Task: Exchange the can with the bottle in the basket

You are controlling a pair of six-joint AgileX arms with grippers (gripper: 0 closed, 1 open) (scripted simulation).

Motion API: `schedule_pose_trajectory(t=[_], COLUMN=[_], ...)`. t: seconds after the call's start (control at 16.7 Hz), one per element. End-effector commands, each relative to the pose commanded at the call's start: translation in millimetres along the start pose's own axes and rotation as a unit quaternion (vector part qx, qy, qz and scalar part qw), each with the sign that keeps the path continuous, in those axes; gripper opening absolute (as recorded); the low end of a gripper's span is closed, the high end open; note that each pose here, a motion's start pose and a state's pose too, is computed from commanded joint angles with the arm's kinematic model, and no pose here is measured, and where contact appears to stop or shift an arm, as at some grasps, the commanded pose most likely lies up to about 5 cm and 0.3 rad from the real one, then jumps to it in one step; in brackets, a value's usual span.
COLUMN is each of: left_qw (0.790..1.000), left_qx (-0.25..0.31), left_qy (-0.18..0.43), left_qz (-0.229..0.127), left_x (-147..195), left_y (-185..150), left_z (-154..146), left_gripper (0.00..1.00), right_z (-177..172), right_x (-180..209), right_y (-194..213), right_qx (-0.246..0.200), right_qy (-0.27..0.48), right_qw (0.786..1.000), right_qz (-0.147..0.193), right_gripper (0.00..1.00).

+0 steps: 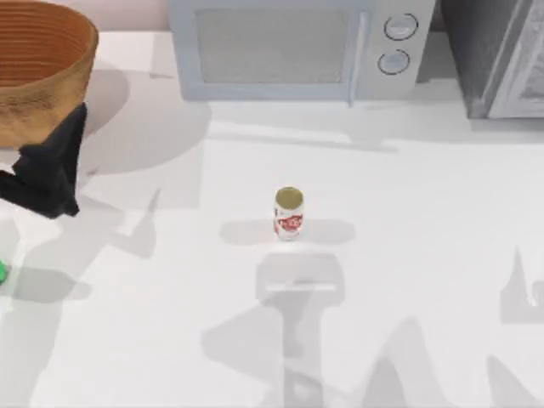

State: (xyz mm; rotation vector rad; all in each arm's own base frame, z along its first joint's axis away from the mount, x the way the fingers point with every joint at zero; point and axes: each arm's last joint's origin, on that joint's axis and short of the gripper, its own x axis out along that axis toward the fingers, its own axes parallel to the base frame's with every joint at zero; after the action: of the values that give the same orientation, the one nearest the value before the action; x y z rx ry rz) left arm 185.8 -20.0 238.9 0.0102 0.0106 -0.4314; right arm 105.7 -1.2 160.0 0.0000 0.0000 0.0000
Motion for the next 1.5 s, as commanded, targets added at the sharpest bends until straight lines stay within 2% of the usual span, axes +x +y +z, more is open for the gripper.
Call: schedule_pose_trajectory(t=[0.12,0.3,0.54,0.72,1.08,1.5], left_qw=[0.998,0.991,0.98,0.977,0.977,0.974], left_qx=[0.004,0.003,-0.003,-0.005,-0.005,-0.009], left_qy=[-0.011,-0.016,-0.009,-0.005,-0.006,0.048], left_qz=[0.06,0.134,0.197,0.214,0.212,0.222], left_x=[-32.8,-62.9,-77.5,-79.6,-79.5,-69.6], left_y=[-7.8,-14.9,-17.1,-17.0,-17.3,-4.2], left_z=[-10.6,-37.4,-69.8,-79.8,-78.9,-94.6], left_gripper=[1.0,1.0,1.0,1.0,1.0,1.0], right_z=[0.0,0.0,0.0,0.0,0.0,0.0], right_x=[0.0,0.0,0.0,0.0,0.0,0.0], right_y=[0.0,0.0,0.0,0.0,0.0,0.0], right_qx=[0.0,0.0,0.0,0.0,0.0,0.0], right_qy=[0.0,0.0,0.0,0.0,0.0,0.0], right_qw=[1.0,1.0,1.0,1.0,1.0,1.0], right_qz=[0.0,0.0,0.0,0.0,0.0,0.0], right_gripper=[1.0,1.0,1.0,1.0,1.0,1.0])
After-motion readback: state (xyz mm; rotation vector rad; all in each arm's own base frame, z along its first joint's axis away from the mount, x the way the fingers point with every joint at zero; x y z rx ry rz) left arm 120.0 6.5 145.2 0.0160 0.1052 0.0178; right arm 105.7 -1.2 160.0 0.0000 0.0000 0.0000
